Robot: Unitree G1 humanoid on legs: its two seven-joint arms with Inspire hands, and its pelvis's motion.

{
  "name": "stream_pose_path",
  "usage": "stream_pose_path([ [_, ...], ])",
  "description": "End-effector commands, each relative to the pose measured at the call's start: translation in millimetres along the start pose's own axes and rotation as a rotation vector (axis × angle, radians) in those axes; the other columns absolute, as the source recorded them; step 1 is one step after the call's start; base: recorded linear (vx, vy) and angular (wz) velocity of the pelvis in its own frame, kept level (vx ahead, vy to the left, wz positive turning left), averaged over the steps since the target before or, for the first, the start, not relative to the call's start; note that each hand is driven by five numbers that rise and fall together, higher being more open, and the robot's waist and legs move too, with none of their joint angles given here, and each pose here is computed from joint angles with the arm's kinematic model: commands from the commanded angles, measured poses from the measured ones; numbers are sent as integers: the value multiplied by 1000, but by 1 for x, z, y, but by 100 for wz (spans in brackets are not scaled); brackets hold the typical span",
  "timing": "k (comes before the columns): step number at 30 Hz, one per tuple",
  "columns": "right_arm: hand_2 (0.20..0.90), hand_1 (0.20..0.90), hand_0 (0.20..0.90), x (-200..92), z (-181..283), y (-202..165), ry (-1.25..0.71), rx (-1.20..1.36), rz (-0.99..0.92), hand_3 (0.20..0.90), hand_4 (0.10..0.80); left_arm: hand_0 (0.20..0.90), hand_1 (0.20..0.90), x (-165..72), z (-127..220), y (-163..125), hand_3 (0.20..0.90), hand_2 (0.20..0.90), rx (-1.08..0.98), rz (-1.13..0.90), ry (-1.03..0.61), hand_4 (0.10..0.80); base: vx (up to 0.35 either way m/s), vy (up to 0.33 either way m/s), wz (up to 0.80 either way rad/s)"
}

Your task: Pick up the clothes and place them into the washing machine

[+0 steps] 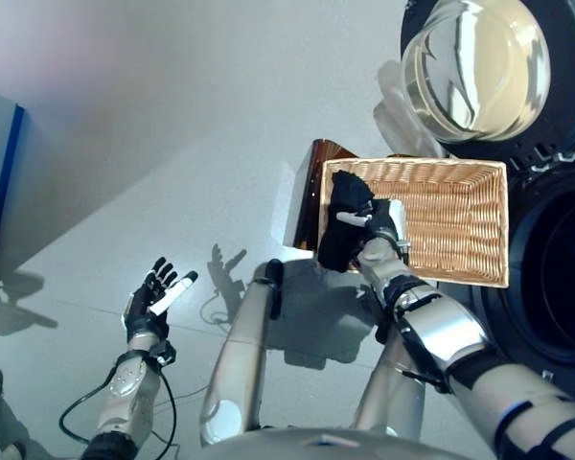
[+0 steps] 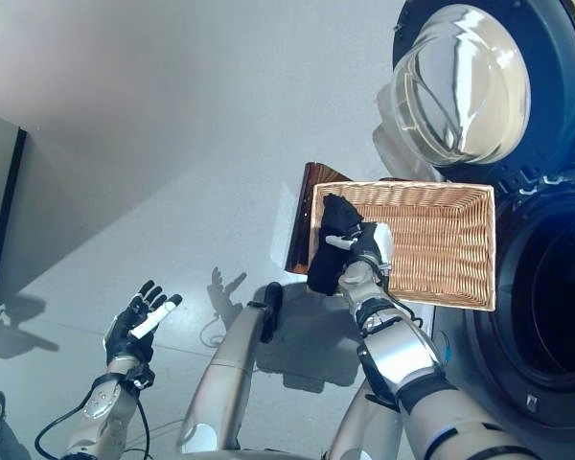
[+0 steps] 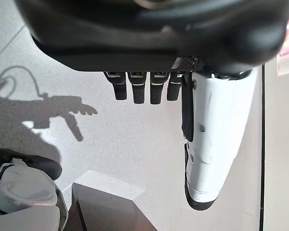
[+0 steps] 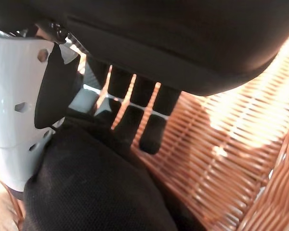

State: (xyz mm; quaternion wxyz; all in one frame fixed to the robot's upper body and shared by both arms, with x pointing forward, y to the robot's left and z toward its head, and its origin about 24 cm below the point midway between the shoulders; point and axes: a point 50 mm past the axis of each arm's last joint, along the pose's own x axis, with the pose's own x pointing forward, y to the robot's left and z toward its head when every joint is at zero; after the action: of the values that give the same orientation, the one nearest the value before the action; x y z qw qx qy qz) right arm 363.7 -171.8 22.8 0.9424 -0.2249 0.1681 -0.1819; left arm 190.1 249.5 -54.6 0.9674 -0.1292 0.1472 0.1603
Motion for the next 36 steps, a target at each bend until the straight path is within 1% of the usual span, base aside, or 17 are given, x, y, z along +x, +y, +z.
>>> stream_pose_path([
  [1, 200, 200, 200, 5, 41, -6, -150, 33, -29, 200, 300, 900, 900, -3, 27, 21, 900, 900, 71, 18, -116, 800, 0, 0, 0],
  [3, 200, 200, 200, 4, 43, -5, -149, 104, -21, 200, 300, 900, 900, -2, 26, 22, 900, 900, 70, 27, -113, 800, 0, 0, 0],
  [5, 200, 200, 200, 2, 47, -2, -152, 288, 13, 200, 300, 900, 900, -2, 27, 23, 900, 900, 63, 37, -117, 800, 0, 0, 0],
  [7, 200, 200, 200, 0, 44, -2, -154, 404, 39, 200, 300, 900, 900, -1, 26, 24, 900, 900, 58, 48, -117, 800, 0, 0, 0],
  [9, 200, 200, 200, -3, 39, 0, -161, 475, 84, 200, 300, 900, 900, -2, 25, 25, 900, 900, 42, 57, -116, 800, 0, 0, 0],
  [12, 200, 200, 200, -4, 34, -2, -169, 532, 115, 200, 300, 900, 900, -2, 24, 25, 900, 900, 29, 57, -115, 800, 0, 0, 0],
  [13, 200, 200, 200, -2, 27, -7, -154, 561, 107, 200, 300, 900, 900, -2, 21, 26, 900, 900, 19, 62, -105, 800, 0, 0, 0],
  [23, 200, 200, 200, 4, 19, -28, -153, 728, 77, 200, 300, 900, 900, 1, 20, 24, 900, 900, 2, 47, -108, 800, -7, -18, -4],
  [27, 200, 200, 200, 4, 6, -34, -134, 775, 75, 200, 300, 900, 900, 4, 14, 23, 900, 900, -10, 47, -85, 800, 1, -22, -9],
  [28, 200, 200, 200, 4, -3, -39, -120, 790, 64, 200, 300, 900, 900, 4, 15, 19, 900, 900, -15, 28, -89, 800, 34, -26, -2],
  [31, 200, 200, 200, 5, -10, -45, -112, 819, 46, 200, 300, 900, 900, 3, 12, 16, 900, 900, -22, 16, -83, 800, 22, -22, -1],
  [34, 200, 200, 200, 3, -27, -54, -89, 943, 24, 200, 300, 900, 900, 2, 3, 13, 900, 900, -40, 7, -51, 800, 44, -32, -7],
  [36, 200, 200, 200, 2, -31, -55, -86, 960, 25, 200, 300, 900, 900, 2, 0, 12, 900, 900, -45, 10, -41, 800, 38, -9, -3],
])
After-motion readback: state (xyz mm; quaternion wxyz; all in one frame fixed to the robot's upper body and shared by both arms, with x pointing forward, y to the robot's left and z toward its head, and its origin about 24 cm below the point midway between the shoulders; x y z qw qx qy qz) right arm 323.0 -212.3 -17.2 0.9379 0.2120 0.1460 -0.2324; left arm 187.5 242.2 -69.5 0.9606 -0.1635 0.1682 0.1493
